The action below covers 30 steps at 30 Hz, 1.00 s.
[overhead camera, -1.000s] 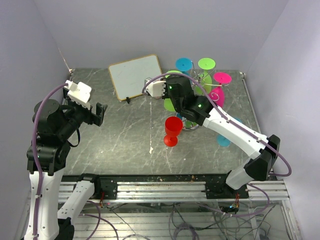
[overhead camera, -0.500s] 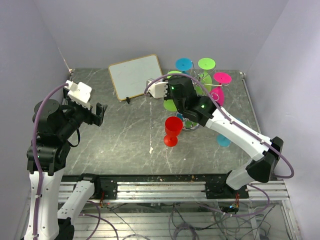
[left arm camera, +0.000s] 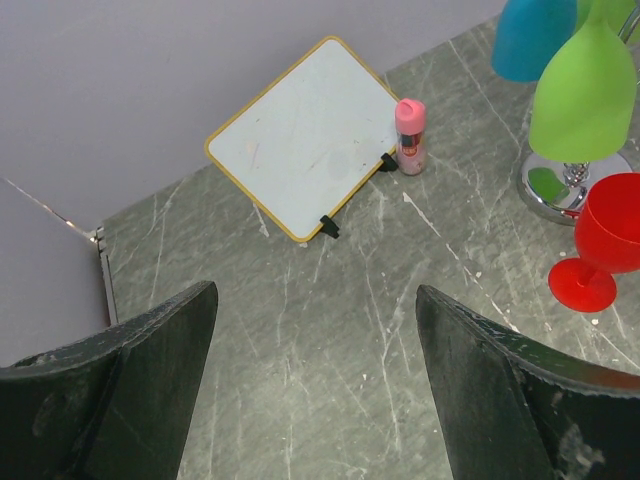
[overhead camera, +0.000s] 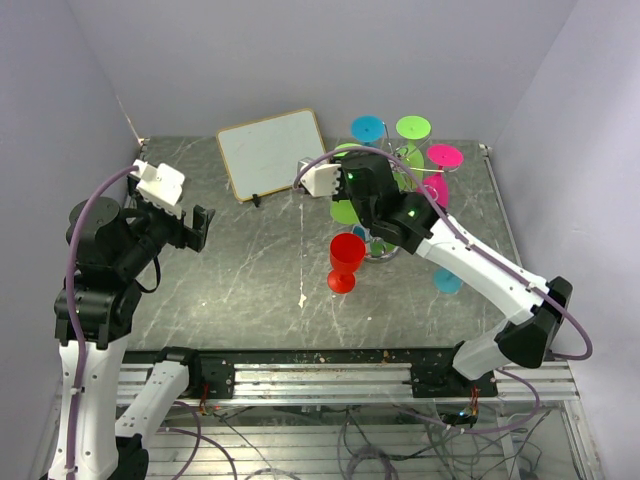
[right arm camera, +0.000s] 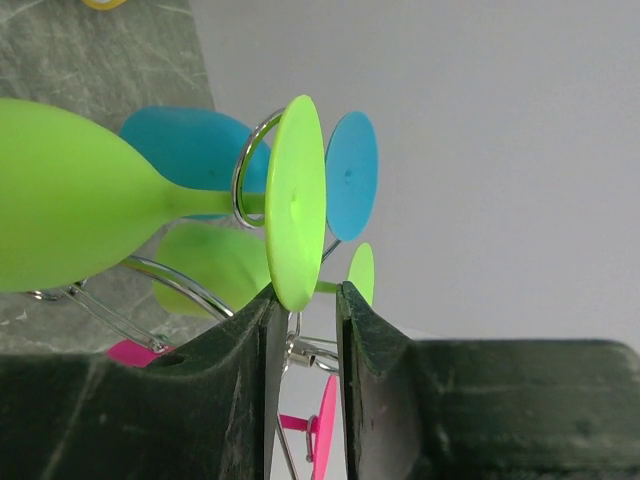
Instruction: Place the wine glass upside down on the wine glass rack
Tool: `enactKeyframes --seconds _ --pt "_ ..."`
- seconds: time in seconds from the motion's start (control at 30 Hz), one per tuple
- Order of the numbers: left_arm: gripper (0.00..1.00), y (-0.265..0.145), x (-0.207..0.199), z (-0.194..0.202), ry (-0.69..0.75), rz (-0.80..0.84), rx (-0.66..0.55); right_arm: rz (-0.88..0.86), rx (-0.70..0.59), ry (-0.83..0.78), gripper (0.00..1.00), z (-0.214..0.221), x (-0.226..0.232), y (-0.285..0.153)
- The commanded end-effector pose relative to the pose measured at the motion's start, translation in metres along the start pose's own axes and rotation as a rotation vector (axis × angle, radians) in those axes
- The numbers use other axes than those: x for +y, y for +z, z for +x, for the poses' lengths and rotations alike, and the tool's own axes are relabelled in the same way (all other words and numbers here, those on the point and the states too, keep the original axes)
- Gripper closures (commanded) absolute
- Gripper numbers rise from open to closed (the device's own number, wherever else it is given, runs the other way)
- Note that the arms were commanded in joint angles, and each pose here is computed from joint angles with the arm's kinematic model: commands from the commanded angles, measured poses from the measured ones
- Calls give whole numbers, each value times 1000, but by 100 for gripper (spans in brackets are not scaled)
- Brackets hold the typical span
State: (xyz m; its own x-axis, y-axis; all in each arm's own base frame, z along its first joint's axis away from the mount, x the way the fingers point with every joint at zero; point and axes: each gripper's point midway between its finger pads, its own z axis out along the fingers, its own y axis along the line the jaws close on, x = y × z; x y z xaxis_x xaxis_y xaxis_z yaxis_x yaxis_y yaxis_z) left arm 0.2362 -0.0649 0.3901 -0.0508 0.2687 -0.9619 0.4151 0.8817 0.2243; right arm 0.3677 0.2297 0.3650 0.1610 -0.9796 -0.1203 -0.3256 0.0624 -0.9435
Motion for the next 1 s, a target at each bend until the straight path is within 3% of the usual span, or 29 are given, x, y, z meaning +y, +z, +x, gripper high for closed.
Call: enactKeyframes --seconds 0.0,0.97 --pt "10 2 1 -6 17 5 -22 8 3 17 74 10 -6 -10" --pt "8 9 0 2 24 21 -6 20 32 55 70 35 -14 -22"
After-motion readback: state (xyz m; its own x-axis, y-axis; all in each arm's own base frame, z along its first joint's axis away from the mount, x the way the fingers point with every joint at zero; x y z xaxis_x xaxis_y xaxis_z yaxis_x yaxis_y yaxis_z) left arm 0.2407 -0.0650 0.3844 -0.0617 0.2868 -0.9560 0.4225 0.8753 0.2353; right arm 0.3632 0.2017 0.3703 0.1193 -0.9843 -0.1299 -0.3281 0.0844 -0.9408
